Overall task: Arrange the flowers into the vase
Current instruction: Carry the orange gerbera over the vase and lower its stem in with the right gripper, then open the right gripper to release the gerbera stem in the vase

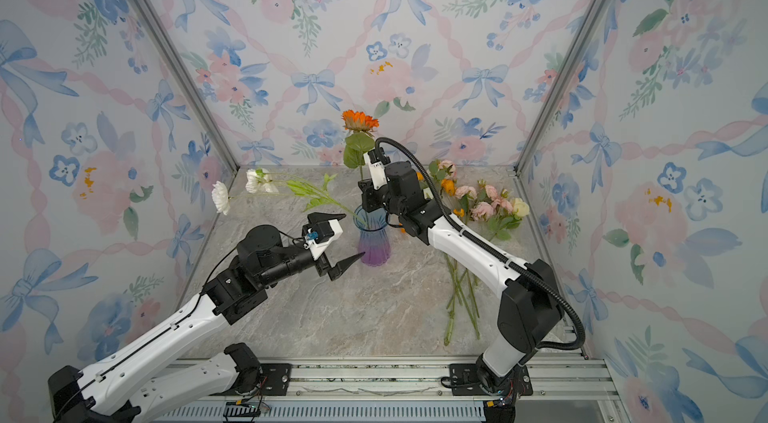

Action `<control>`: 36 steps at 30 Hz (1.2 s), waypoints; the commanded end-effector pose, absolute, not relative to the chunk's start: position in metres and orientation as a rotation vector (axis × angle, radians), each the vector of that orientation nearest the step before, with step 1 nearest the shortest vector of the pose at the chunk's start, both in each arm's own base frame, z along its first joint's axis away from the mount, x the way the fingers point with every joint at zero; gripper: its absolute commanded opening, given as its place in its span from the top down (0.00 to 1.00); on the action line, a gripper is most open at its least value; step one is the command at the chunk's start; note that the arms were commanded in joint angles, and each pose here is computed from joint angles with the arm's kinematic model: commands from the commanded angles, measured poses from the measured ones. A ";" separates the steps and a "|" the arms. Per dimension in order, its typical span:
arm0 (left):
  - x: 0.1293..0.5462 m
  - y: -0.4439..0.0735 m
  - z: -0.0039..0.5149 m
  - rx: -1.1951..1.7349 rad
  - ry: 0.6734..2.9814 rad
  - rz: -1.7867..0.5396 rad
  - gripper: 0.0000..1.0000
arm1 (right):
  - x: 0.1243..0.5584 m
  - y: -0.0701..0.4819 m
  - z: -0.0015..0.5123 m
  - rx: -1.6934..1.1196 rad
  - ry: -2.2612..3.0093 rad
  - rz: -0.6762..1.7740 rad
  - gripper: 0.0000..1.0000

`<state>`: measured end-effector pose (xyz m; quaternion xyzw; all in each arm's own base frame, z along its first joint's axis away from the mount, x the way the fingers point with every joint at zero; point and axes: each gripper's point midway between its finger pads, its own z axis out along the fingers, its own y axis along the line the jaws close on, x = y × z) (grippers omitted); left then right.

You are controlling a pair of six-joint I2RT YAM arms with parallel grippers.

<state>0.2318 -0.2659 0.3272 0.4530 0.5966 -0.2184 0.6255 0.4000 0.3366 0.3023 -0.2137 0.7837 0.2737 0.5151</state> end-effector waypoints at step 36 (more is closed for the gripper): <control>0.224 -0.285 0.310 1.106 1.389 -0.589 0.02 | 0.343 0.243 0.312 -0.361 1.869 0.423 0.10</control>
